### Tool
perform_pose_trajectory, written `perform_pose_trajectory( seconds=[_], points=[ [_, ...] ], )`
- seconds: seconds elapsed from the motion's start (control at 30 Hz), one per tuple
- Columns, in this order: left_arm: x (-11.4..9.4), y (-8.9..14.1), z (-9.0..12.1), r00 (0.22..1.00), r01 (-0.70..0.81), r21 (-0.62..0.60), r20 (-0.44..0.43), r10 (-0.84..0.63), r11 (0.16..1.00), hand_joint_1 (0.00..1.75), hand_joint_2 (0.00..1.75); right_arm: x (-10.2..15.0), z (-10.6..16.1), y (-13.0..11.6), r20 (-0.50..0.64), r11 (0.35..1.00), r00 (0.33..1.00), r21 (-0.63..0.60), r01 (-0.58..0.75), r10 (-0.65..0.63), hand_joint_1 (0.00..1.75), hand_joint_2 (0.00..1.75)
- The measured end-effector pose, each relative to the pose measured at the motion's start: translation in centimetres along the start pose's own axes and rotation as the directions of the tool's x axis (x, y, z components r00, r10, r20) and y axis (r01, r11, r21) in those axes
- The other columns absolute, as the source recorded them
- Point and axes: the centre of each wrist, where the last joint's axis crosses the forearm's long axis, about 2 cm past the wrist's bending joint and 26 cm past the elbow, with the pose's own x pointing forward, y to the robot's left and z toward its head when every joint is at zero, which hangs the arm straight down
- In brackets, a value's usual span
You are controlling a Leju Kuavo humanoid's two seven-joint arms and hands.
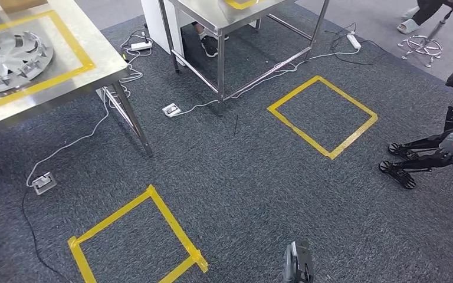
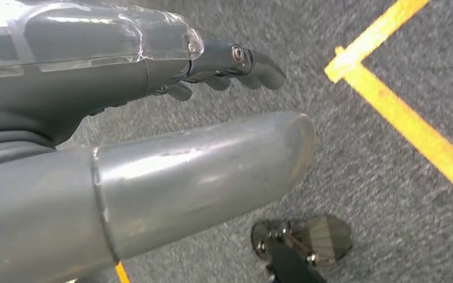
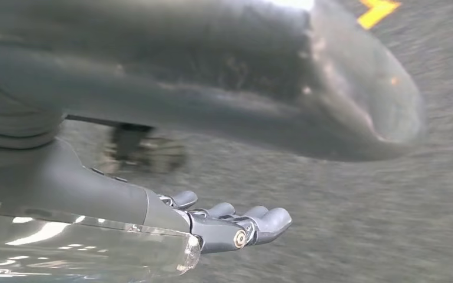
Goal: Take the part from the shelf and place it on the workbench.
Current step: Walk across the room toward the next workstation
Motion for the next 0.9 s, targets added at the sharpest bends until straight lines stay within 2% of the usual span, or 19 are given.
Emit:
perform_pose_trajectory(
  seconds=[0.27,0.4,0.57,0.77,0.9],
  points=[
    [-1.1,2.3,0.0,0.998,-0.028,0.081,0.049,0.024,0.996,0.0,0.0,-1.9,0.7,-0.6,-0.2,0.999,0.98,-0.037,-0.031,0.023,0.0,0.0],
    [-1.0,2.3,0.0,0.986,-0.082,0.077,0.151,0.069,0.994,0.0,0.0,-2.0,0.7,-1.0,-0.245,0.997,0.969,-0.064,-0.034,0.018,0.0,0.0],
    [-0.8,1.4,0.0,0.978,-0.107,0.051,0.184,0.096,0.993,0.0,0.0,-2.0,0.6,-1.3,-0.202,0.998,0.979,-0.048,-0.039,0.029,0.0,0.0],
    [-0.8,1.0,0.0,0.996,-0.039,0.048,0.079,0.035,0.998,0.0,0.0,-0.4,0.3,0.4,-0.036,0.997,0.997,0.047,-0.068,0.07,0.0,0.0],
    [-0.2,1.0,0.0,0.998,-0.026,0.048,0.065,0.023,0.998,0.0,0.0,1.3,-0.1,1.6,0.008,0.994,0.998,0.082,-0.069,0.069,0.0,0.0]
  ],
)
